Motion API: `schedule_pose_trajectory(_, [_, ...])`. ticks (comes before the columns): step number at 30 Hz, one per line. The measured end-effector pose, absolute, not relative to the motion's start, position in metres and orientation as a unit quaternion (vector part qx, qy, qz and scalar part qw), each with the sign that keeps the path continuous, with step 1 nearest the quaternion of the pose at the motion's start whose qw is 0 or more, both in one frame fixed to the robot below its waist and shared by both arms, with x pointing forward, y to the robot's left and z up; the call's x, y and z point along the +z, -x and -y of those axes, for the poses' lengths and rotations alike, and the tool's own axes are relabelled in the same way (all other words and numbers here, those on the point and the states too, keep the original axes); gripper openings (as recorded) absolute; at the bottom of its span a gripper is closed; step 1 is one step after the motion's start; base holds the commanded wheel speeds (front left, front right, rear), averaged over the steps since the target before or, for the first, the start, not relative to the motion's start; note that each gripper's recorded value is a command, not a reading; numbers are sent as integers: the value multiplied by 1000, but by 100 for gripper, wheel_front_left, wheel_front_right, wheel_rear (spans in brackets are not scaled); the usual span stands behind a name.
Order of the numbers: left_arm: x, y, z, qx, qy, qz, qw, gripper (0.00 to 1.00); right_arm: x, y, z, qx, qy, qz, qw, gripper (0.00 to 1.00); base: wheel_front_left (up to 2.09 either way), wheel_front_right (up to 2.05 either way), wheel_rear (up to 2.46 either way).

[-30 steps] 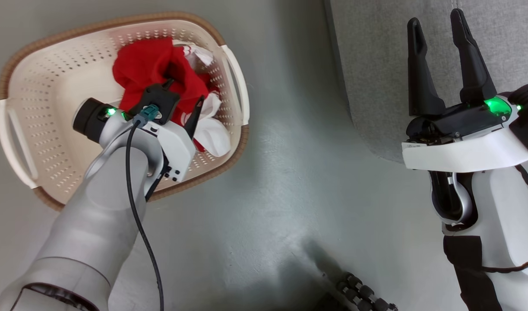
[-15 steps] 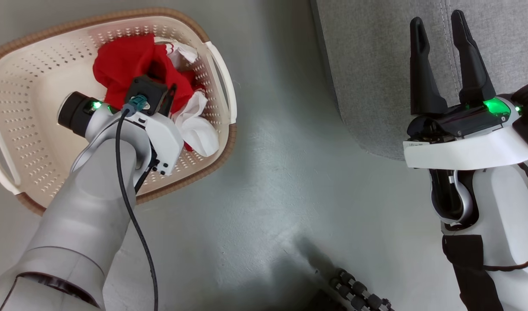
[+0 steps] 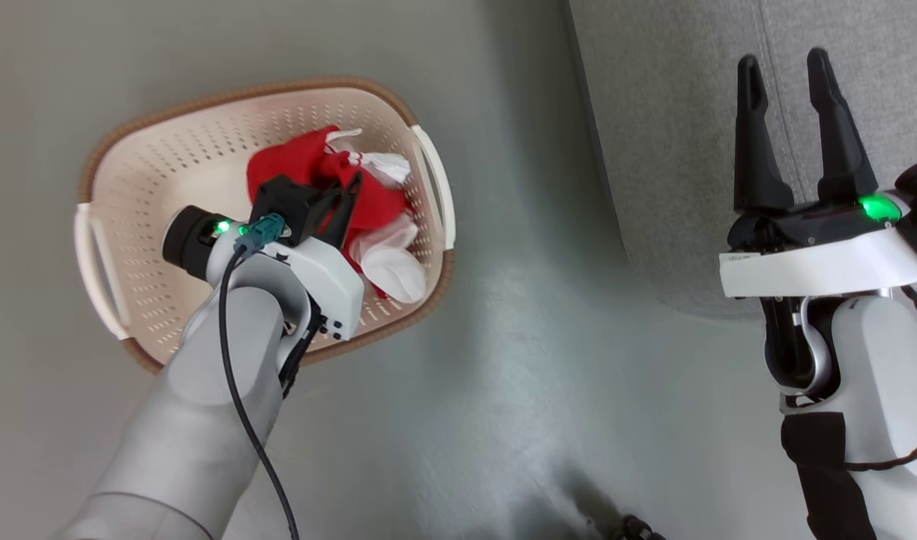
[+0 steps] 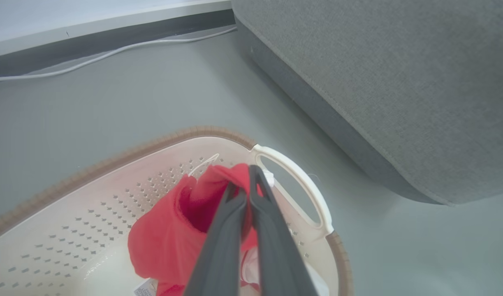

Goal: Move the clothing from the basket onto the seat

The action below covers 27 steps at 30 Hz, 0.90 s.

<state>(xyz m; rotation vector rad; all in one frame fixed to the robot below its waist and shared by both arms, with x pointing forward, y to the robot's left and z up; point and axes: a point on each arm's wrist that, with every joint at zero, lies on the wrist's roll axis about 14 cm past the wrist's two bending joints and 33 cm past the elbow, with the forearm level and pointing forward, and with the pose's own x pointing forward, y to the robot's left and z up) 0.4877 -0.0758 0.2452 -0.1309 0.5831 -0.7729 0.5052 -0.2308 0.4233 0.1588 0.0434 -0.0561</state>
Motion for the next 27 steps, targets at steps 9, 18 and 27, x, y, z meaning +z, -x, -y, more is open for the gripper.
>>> schedule_pose_trajectory(9, [307, -493, 50, -327, 90, -218, 915, 0, 440, -494, 222, -15, -78, -15, 997, 100, 0, 0, 0])
schedule_pose_trajectory(18, [368, -499, 19, -282, 107, -150, 942, 0, 453, -482, 214, 1, -76, -11, 997, 100, 0, 0, 0])
schedule_pose_trajectory(27, [448, -498, -4, -260, 114, -54, 957, 0, 468, -467, 200, 16, -85, -1, 996, 100, 0, 0, 0])
